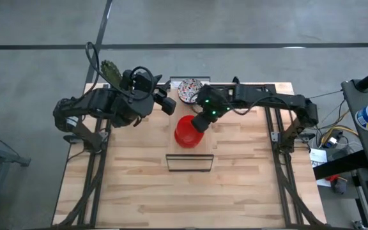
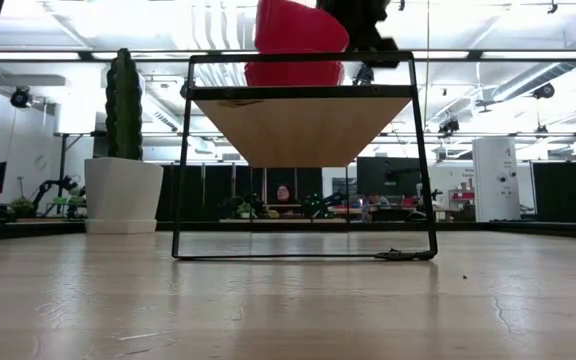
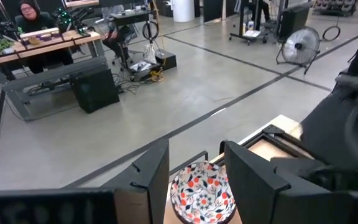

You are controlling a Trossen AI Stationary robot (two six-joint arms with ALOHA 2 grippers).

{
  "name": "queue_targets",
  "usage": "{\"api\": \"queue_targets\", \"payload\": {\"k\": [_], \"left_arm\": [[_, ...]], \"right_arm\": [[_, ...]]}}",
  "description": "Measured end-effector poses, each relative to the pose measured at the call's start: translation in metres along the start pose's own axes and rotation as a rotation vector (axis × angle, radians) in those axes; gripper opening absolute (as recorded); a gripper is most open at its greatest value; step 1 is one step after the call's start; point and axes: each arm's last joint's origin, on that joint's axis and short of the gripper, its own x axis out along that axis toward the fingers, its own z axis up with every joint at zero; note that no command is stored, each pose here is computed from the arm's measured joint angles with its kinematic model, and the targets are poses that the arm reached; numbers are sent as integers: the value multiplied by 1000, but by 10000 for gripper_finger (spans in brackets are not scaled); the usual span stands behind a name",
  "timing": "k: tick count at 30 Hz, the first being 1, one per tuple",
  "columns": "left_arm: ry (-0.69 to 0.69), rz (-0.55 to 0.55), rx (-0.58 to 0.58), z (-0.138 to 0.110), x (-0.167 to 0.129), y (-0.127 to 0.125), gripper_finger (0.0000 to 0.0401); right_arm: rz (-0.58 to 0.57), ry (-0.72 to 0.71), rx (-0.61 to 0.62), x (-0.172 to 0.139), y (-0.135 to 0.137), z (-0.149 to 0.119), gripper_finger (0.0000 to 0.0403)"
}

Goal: Pick & Place Mini bowls
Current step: Stack the red bowl on top of the other red bowls on the shelf

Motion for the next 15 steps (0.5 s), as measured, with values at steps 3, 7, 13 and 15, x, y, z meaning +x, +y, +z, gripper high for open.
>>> {"api": "queue_targets", "payload": {"k": [3, 7, 13, 15], "left_arm": [[6, 3, 14, -1, 0, 1, 149], [18, 8, 37, -3, 0, 1, 149], [27, 10, 56, -5, -1, 2, 149], [31, 12, 66, -6, -1, 2, 149]], "right_arm": [[-20, 40, -3, 16, 1, 1, 11], [-38, 60, -12, 21, 3, 3, 11], [-95, 117, -14, 24, 2, 5, 11], [-108, 135, -14, 25, 3, 5, 11]]}}
